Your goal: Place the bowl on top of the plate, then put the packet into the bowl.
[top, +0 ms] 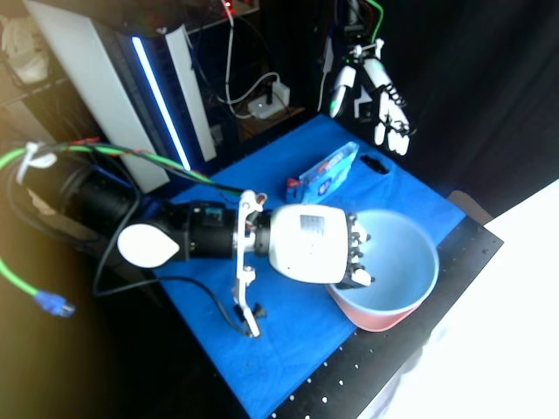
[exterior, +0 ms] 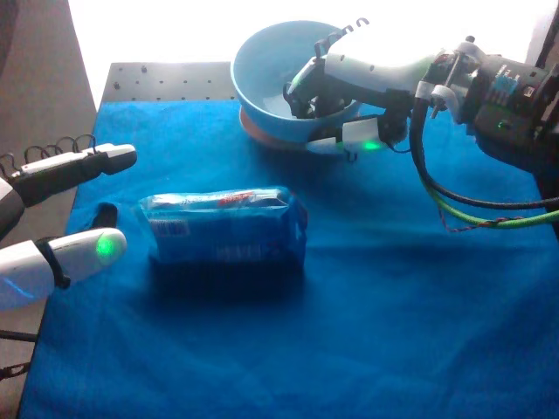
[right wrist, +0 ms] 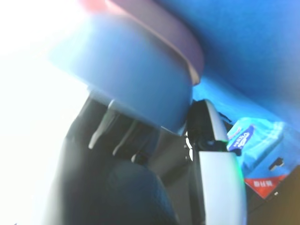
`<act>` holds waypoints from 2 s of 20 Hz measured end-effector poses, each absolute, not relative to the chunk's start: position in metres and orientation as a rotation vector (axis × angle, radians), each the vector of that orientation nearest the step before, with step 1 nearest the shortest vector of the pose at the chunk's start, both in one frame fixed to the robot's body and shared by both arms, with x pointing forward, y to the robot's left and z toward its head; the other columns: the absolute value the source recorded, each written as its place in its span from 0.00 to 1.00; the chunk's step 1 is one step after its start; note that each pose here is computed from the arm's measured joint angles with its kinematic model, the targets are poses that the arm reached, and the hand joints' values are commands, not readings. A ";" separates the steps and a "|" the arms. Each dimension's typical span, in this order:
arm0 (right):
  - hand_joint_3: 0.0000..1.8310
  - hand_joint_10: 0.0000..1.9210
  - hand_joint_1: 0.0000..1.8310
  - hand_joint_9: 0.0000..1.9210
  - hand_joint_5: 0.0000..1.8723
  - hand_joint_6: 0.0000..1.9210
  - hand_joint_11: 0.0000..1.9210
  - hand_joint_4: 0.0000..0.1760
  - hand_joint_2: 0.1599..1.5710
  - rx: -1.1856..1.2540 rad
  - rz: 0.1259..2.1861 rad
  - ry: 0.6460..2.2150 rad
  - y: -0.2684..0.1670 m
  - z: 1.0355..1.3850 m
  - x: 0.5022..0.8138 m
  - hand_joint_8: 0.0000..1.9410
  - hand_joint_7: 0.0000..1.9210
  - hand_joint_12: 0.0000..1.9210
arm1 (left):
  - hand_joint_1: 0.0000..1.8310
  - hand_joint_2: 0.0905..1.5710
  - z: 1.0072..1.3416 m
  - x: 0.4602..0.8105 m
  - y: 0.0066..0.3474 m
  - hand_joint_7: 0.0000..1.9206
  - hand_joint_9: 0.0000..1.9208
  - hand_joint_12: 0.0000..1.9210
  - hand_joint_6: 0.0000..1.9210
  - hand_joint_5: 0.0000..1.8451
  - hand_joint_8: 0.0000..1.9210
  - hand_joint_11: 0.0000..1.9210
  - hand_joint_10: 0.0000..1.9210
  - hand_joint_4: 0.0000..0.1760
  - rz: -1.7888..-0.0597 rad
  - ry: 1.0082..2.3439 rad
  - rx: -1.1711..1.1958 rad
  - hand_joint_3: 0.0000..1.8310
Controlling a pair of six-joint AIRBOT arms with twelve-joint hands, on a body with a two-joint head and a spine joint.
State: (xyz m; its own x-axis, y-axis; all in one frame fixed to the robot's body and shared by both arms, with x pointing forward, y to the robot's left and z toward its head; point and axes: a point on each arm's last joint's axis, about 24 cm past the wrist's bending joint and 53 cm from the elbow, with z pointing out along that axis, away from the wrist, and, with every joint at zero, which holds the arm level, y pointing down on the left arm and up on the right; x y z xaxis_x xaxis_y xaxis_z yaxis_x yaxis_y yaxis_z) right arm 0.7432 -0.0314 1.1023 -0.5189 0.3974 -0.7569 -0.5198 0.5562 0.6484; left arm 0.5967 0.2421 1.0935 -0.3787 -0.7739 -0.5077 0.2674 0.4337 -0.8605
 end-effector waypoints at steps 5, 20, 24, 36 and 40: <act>0.00 0.33 0.57 0.55 0.44 0.64 0.40 0.00 0.74 -0.101 1.139 1.784 -0.032 1.102 0.744 0.11 0.66 0.66 | 0.28 0.70 1.088 0.594 0.237 0.16 0.13 0.26 0.00 0.22 0.00 0.00 0.00 0.44 -1.205 1.601 -0.466 0.00; 0.00 0.00 0.34 0.00 0.00 0.00 0.00 1.00 0.47 -0.093 1.157 1.761 -0.048 1.119 0.736 0.00 0.00 0.00 | 0.33 0.67 1.089 0.596 0.240 0.16 0.13 0.27 0.00 0.22 0.00 0.01 0.00 0.45 -1.198 1.596 -0.465 0.00; 0.01 0.00 0.32 0.00 0.00 0.00 0.00 1.00 0.50 0.015 1.248 1.611 -0.090 1.170 0.735 0.00 0.00 0.00 | 0.44 0.62 1.092 0.603 0.240 0.16 0.12 0.25 0.00 0.21 0.00 0.00 0.00 0.33 -1.191 1.593 -0.450 0.00; 0.00 0.00 0.39 0.00 0.00 0.00 0.00 1.00 0.57 0.270 1.403 1.369 -0.191 1.188 0.659 0.00 0.00 0.00 | 0.59 0.64 1.076 0.636 0.169 0.37 0.37 0.48 0.01 0.33 0.02 0.18 0.04 0.08 -1.296 1.725 -0.291 0.00; 0.00 0.00 0.36 0.00 0.00 0.00 0.00 0.93 0.58 0.272 1.412 1.415 -0.184 1.172 0.651 0.00 0.00 0.00 | 0.67 0.72 1.089 0.658 0.156 0.46 0.47 0.64 0.54 0.48 0.63 0.39 0.50 0.00 -1.276 1.718 -0.223 0.00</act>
